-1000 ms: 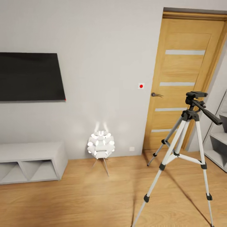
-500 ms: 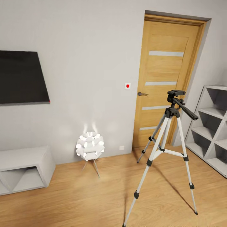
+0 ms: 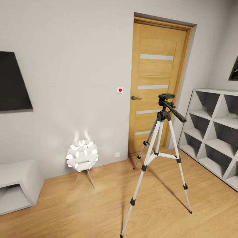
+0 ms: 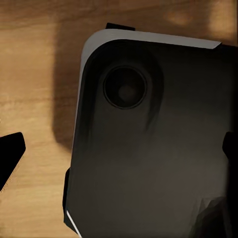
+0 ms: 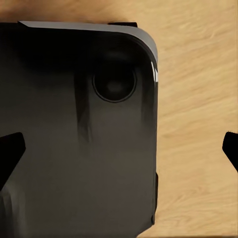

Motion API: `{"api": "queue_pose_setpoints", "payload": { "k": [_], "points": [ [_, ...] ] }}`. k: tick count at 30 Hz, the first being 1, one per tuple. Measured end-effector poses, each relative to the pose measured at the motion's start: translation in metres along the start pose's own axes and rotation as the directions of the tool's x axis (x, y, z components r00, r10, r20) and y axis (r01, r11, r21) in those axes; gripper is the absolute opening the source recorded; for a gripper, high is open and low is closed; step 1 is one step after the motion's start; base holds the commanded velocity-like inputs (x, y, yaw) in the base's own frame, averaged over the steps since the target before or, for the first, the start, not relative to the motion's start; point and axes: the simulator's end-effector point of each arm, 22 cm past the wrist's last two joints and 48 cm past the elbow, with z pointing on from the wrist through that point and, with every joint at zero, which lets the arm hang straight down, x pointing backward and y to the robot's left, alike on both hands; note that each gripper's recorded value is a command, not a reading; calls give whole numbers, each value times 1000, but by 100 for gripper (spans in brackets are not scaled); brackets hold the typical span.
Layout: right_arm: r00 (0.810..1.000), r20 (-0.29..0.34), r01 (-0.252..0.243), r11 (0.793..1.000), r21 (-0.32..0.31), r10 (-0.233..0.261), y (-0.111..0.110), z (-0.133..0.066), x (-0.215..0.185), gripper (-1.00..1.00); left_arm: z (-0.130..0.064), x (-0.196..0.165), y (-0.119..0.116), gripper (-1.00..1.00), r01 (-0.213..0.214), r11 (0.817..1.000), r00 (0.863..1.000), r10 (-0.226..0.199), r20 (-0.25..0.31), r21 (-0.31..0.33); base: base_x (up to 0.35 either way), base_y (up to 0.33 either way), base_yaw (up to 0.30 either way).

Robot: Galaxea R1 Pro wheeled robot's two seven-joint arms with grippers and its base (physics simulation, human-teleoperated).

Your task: Attach the digital camera to the camera tripod in the bedroom.

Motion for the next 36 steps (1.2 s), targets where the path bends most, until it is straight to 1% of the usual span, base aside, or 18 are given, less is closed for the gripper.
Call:
{"api": "queue_pose_setpoints", "payload": {
  "k": [36],
  "points": [
    [1000,0,-3,1000,-10,3,1,0,0,100,0,0,2,100,-1,1000,1000,1,1,-3,0,0,-290]
  ]
}}
